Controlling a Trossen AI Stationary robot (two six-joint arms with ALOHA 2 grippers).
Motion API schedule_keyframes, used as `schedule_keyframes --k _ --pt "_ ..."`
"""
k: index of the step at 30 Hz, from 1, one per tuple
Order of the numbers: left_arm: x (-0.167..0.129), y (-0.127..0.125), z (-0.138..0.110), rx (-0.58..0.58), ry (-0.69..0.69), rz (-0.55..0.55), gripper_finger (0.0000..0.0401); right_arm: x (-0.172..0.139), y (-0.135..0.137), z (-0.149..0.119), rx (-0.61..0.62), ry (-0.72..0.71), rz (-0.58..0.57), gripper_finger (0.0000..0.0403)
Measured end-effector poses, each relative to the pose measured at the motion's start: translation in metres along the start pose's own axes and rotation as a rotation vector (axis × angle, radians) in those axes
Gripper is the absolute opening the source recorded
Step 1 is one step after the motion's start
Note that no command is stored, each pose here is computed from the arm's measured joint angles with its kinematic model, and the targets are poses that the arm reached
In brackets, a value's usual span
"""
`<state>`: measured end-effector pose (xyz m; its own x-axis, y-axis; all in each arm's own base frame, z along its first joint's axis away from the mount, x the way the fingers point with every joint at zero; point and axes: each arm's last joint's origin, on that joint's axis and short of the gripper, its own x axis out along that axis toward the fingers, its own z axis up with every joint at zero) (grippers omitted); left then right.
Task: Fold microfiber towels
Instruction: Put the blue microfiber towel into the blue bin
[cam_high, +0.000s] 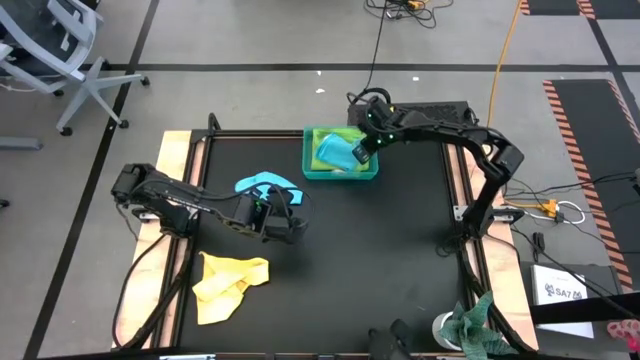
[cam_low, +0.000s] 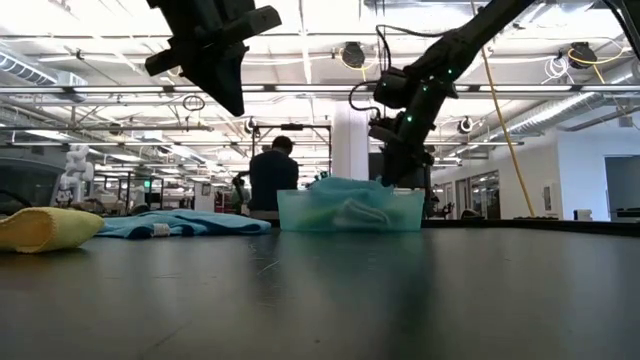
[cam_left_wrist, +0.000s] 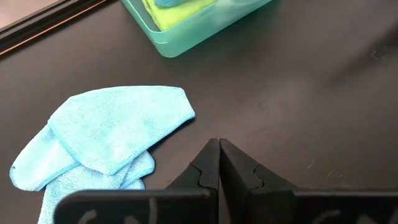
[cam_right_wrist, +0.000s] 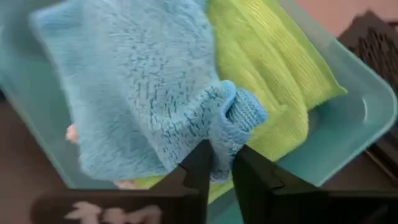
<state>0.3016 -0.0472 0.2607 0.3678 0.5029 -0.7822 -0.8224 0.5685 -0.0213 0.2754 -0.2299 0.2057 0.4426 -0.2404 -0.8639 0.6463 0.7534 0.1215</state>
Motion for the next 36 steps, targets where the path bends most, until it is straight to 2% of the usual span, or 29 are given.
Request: schedule_keyframes --k 5,10,12,16,22,26,30,36 --pt "0.005 0.004 0.007 -0.018 -0.001 0.019 0.0018 -0.020 0.008 0.004 -0.092 -0.066 -0.046 0.0115" --pt "0.015 0.013 0.020 0.017 -0.002 0.052 0.0019 -0.072 0.020 0.009 -0.184 -0.223 -0.119 0.0154" --pt "0.021 0.018 0.028 0.030 -0.003 0.070 0.0019 -0.093 0.025 0.008 -0.178 -0.280 -0.134 0.0164" --pt "0.035 0.028 0.049 0.054 -0.007 0.052 0.0019 -0.137 0.038 -0.001 -0.101 -0.391 -0.092 0.0175" --pt "0.056 0.038 0.089 0.116 -0.093 -0.095 0.0019 -0.178 0.063 -0.017 -0.081 -0.490 0.010 0.0168" --pt "0.075 0.050 0.111 0.154 -0.106 -0.195 0.0019 -0.188 0.076 -0.029 -0.065 -0.467 0.065 0.0165" --pt "0.097 0.070 0.127 0.097 -0.045 -0.321 0.0019 -0.188 0.087 -0.041 -0.038 -0.385 0.098 0.0165" --pt "0.126 0.089 0.140 0.019 -0.040 -0.311 0.0019 -0.181 0.090 -0.056 -0.017 -0.224 0.073 0.0164"
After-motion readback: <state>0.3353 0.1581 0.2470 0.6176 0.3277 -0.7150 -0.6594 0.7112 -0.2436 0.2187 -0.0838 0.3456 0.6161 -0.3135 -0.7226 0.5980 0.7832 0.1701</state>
